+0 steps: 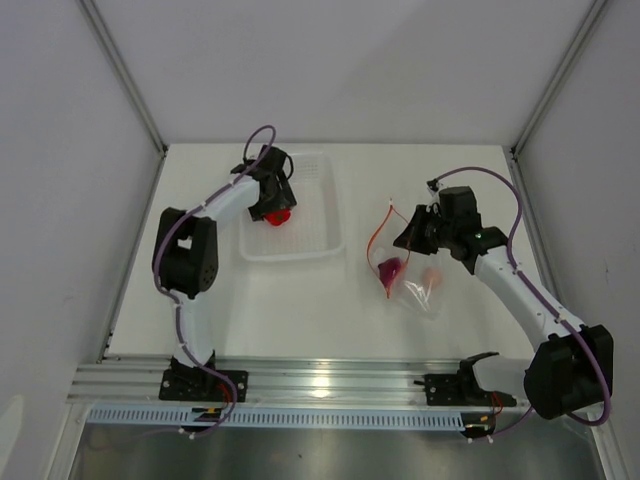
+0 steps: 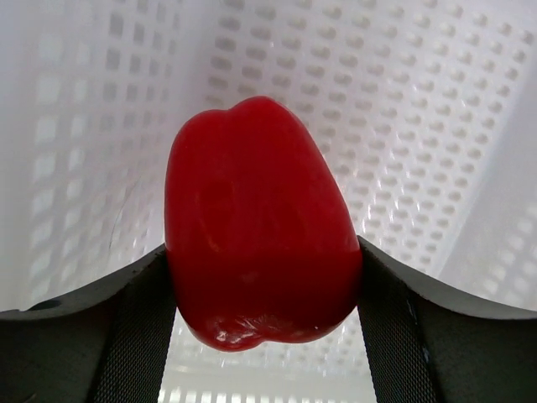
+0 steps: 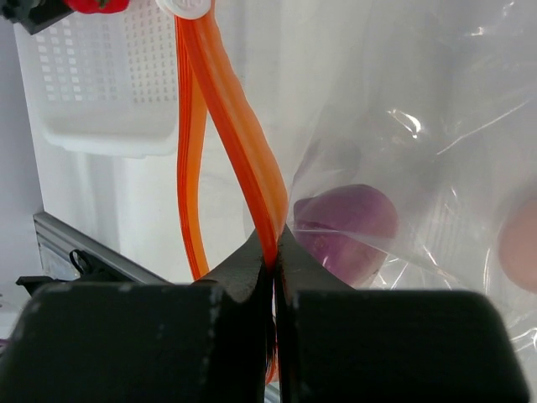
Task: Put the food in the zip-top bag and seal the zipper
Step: Pick up the fake vegetable from the bin, then place the fake vegetable in the zipper food storage bag.
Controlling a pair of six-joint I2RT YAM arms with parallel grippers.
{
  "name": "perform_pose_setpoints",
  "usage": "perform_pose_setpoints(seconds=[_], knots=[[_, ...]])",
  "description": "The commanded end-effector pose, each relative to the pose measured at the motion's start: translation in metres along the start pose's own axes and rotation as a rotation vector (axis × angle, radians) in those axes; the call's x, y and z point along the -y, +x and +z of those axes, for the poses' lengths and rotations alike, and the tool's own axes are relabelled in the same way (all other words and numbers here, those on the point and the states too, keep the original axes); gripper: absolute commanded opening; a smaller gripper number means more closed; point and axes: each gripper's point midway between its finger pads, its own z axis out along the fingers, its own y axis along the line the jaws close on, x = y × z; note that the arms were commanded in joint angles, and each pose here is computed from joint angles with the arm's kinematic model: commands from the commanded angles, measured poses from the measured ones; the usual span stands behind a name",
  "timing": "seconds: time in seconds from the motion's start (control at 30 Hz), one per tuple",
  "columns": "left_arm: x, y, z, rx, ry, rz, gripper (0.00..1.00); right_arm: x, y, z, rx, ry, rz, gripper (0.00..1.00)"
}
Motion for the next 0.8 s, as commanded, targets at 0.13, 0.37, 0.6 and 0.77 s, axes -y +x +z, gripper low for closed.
perform_pose_setpoints(seconds=[0.13, 0.37, 0.6, 0.77], knots=[[0.052, -0.012, -0.136, 0.184, 0.402, 0.087, 0.01, -0.017, -0.016, -0.01, 0.015, 0.023, -0.016, 0.0], [0.106, 0.054, -0.258, 0.179, 0.962, 0.317, 0.01, -0.028, -0.008, -0.012, -0.017, 0.015, -0.003, 0.0], [0.133, 0.12, -0.353, 0.151, 1.44, 0.481, 0.01, -0.048, 0.013, -0.015, -0.061, -0.039, 0.012, 0.0], [0.139, 0.158, -0.373, 0.092, 1.591, 0.541, 0.01, -0.068, 0.02, -0.02, -0.078, -0.105, 0.026, 0.0]])
